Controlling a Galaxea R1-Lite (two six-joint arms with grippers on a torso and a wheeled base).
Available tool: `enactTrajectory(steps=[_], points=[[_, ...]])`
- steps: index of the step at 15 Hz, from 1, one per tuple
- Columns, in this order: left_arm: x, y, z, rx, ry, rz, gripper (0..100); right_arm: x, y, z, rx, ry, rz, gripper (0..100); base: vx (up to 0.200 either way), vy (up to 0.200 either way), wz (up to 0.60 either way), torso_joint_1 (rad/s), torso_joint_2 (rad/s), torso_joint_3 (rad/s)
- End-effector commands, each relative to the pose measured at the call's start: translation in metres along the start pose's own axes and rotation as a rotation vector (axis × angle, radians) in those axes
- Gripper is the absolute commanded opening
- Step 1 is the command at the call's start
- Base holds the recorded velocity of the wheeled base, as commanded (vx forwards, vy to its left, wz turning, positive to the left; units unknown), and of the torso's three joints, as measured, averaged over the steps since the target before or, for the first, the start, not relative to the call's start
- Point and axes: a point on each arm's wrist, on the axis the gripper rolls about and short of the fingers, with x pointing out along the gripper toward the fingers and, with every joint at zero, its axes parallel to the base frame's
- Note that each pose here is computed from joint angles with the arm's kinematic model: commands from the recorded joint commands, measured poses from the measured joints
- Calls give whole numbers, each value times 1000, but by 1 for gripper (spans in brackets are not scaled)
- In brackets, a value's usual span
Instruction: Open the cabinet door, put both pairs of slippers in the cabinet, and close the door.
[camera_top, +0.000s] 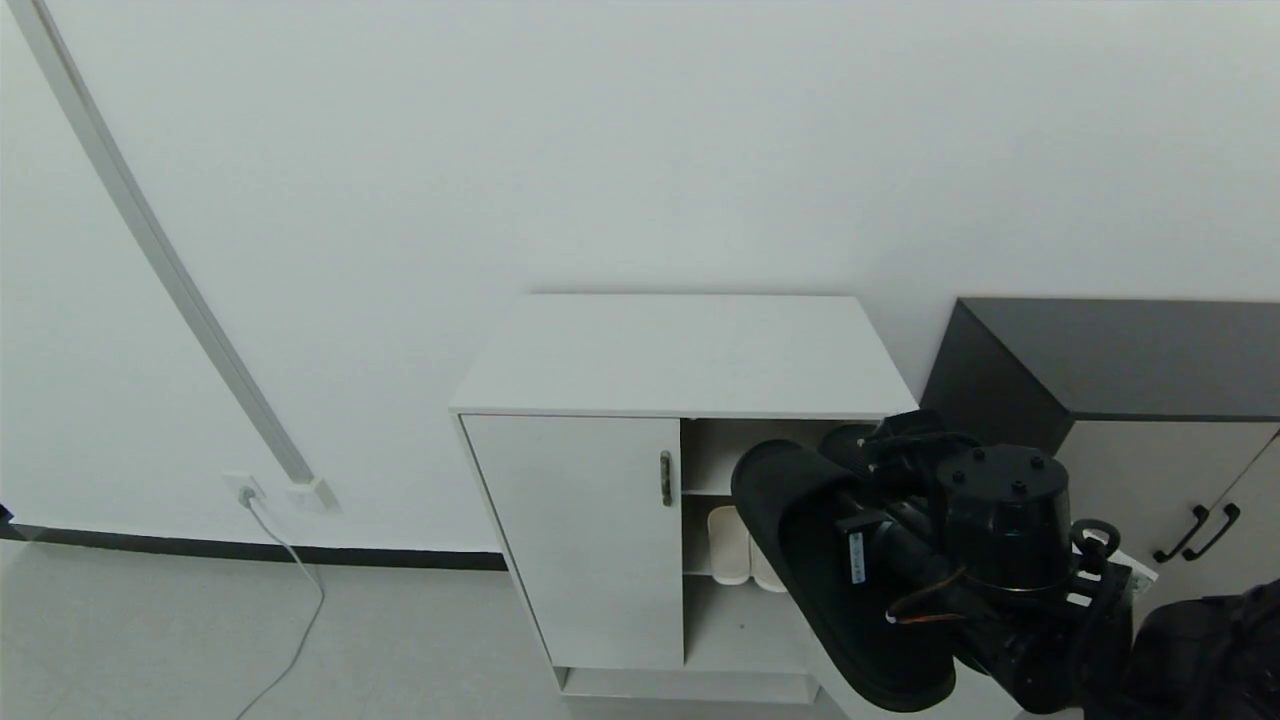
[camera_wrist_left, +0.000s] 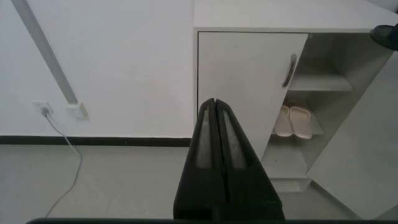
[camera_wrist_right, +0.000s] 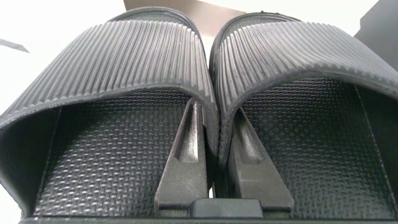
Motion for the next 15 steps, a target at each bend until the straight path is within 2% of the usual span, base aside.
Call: enactTrajectory(steps=[1,6,15], points=[[0,0,0,0,0,0,0,0,0,0,0,0,0,0,0,0,0,-168,369,193],[0,0,0,0,0,0,0,0,1,-1,-3,3,3,0,0,0,0,-169,381,211],[0,0,0,2,1,0,0,1,2,-5,-10,9,4,0,0,0,0,-223,538,310]])
